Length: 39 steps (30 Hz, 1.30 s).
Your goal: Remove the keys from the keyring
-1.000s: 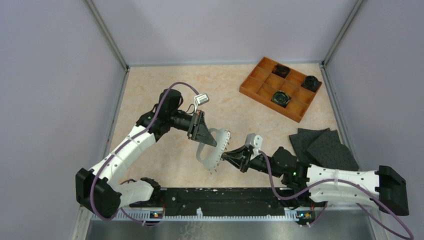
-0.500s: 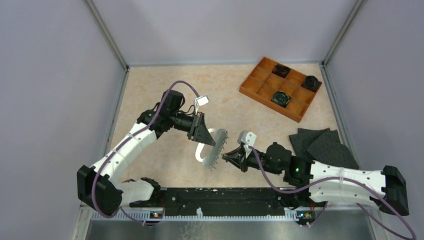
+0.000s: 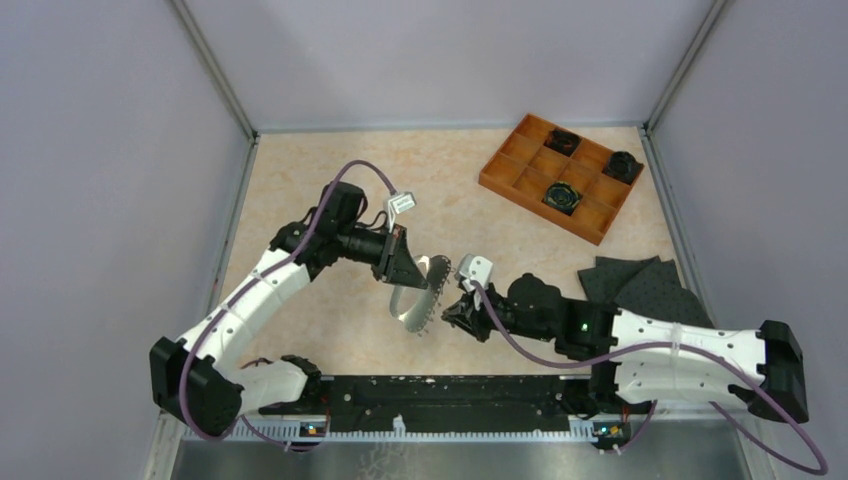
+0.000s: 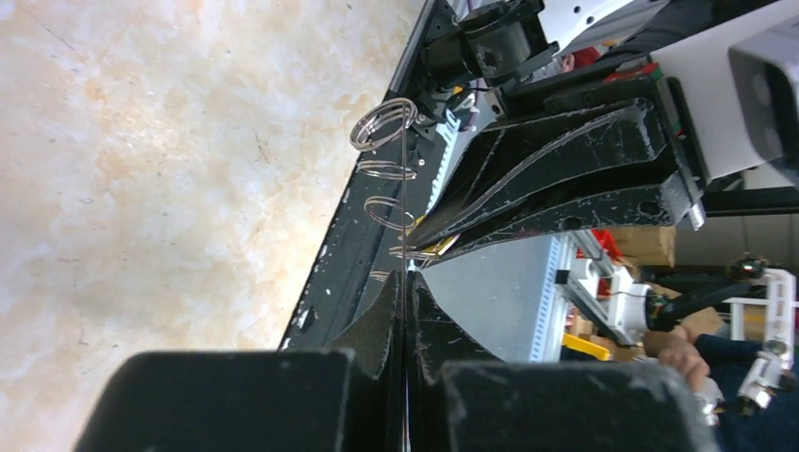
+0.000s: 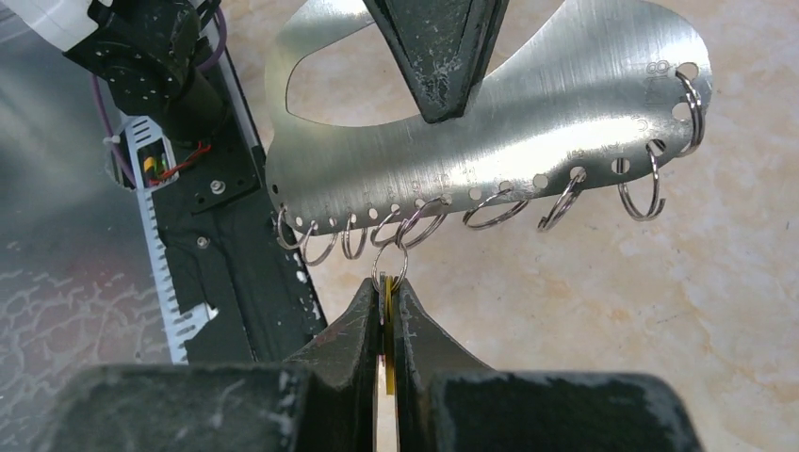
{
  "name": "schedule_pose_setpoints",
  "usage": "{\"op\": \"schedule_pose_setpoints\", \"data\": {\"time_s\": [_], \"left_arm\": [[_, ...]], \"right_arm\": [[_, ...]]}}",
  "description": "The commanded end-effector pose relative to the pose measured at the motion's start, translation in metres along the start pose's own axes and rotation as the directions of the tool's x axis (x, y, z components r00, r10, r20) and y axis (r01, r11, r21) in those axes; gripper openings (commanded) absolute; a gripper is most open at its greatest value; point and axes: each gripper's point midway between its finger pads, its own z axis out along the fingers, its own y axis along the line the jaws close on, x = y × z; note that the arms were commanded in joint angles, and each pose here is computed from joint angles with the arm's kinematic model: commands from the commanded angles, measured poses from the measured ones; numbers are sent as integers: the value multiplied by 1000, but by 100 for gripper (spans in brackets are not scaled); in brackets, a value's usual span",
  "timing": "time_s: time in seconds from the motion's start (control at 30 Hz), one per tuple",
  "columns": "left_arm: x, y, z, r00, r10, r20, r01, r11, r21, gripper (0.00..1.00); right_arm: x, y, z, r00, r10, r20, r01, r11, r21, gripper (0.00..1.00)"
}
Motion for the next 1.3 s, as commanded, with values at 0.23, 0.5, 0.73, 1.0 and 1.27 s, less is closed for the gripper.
{"op": "schedule_pose_setpoints", "data": {"time_s": [0.23,0.5,0.73,1.0,1.27], "left_arm": [[-5,-7,-16,955,270,122,-264,962,-65,0],[0,-7,-18,932,332,145,-320,942,-101,0],[2,-4,-16,921,364,137,-348,929,-127,0],[6,-1,-14,913,389,124,-373,918,-135,0],[8,4,-14,901,415,122,-395,905,-160,0]], "right_arm": [[-25,7,5,989,139,-50,-138,990,22,0],[-35,2,8,973,222,-57,-220,975,34,0],[-37,0,13,966,247,-74,-244,969,42,0],[-37,-4,19,952,290,-95,-287,957,42,0],[-36,-8,22,931,347,-112,-344,938,40,0]]}}
